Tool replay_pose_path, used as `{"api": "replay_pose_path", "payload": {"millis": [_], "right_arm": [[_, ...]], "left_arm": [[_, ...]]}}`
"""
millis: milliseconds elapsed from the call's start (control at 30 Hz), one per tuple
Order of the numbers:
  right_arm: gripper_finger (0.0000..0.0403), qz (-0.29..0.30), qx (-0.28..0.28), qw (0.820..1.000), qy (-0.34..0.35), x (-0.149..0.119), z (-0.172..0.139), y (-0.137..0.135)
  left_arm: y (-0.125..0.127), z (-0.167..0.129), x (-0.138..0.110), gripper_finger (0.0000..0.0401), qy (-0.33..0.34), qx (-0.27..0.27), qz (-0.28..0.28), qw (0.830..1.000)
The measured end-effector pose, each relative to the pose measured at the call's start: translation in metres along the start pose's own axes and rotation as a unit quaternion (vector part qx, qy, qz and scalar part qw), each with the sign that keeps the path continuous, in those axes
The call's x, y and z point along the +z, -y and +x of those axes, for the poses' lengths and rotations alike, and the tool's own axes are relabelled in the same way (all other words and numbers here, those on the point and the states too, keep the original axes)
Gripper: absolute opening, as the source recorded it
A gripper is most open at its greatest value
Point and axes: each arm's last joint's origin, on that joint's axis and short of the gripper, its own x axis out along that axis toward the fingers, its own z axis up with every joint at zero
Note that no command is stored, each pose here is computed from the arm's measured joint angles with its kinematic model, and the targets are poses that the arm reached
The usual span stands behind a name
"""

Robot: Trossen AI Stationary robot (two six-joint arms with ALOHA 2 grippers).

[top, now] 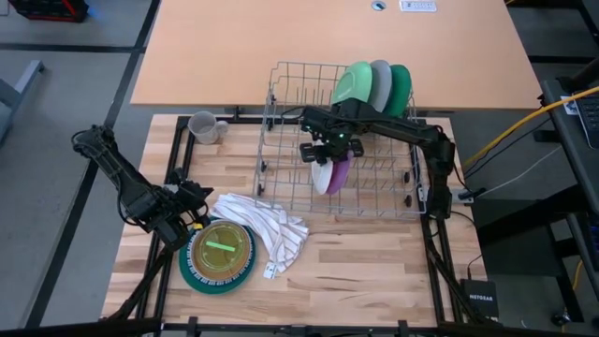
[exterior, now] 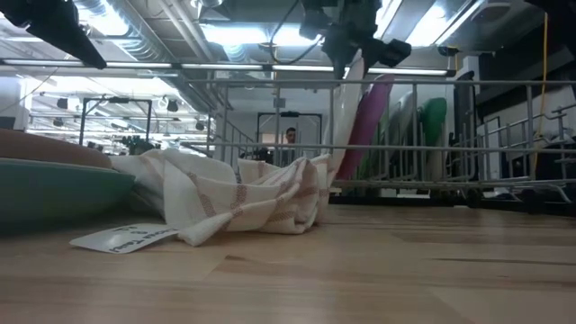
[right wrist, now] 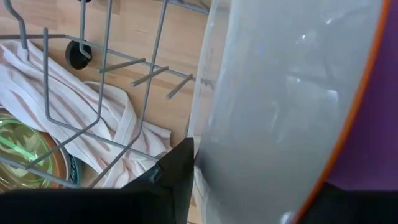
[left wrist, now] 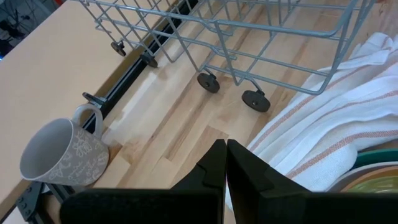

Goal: Sort dishes
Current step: Put the orange patterned plate into the dish rack, then put the transparent green plate into the dish rack

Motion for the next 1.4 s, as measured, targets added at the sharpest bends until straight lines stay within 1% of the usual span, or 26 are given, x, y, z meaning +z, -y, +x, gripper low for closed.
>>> {"api": "replay_pose_path", "payload": {"millis": [167,333,567,767,967,1067,1167,1267,1400], "right_arm": [[0.0129,-0.004,0.005,1.000,0.030,-0.003,-0.020,0.002],[0.0129,-0.003,-0.010,0.999,0.051,-0.007,-0.037,0.006],[0.0129,-0.006,0.004,0.997,0.077,-0.009,-0.050,0.006],[0.0129,-0.043,0.001,0.991,0.128,-0.008,-0.063,0.006],[0.0129,-0.069,0.011,0.981,0.179,-0.008,-0.083,0.006],[0.0129,-0.116,0.015,0.973,0.199,-0.010,-0.093,0.006],[0.0129,-0.192,0.016,0.958,0.212,-0.012,-0.097,0.004],[0.0129,-0.276,0.020,0.935,0.223,-0.017,-0.098,-0.003],[0.0129,-0.364,0.053,0.895,0.252,-0.030,-0.100,-0.020]], "left_arm": [[0.000,0.000,0.000,0.0004,0.000,0.000,0.000,1.000],[0.000,0.000,0.000,0.0004,0.000,0.000,-0.002,1.000],[0.000,0.000,0.000,0.0004,0.000,0.000,-0.002,1.000],[0.000,0.000,-0.001,0.0004,-0.009,-0.004,-0.002,1.000],[0.001,0.000,-0.001,0.0004,-0.010,-0.005,-0.004,1.000],[0.002,0.000,0.000,0.0004,-0.008,-0.010,-0.006,1.000],[0.003,0.000,0.000,0.0004,-0.007,-0.013,-0.010,1.000],[0.007,0.000,0.001,0.0004,-0.015,-0.031,-0.014,0.999],[0.016,-0.001,0.002,0.0004,-0.057,-0.089,0.004,0.994]]}}
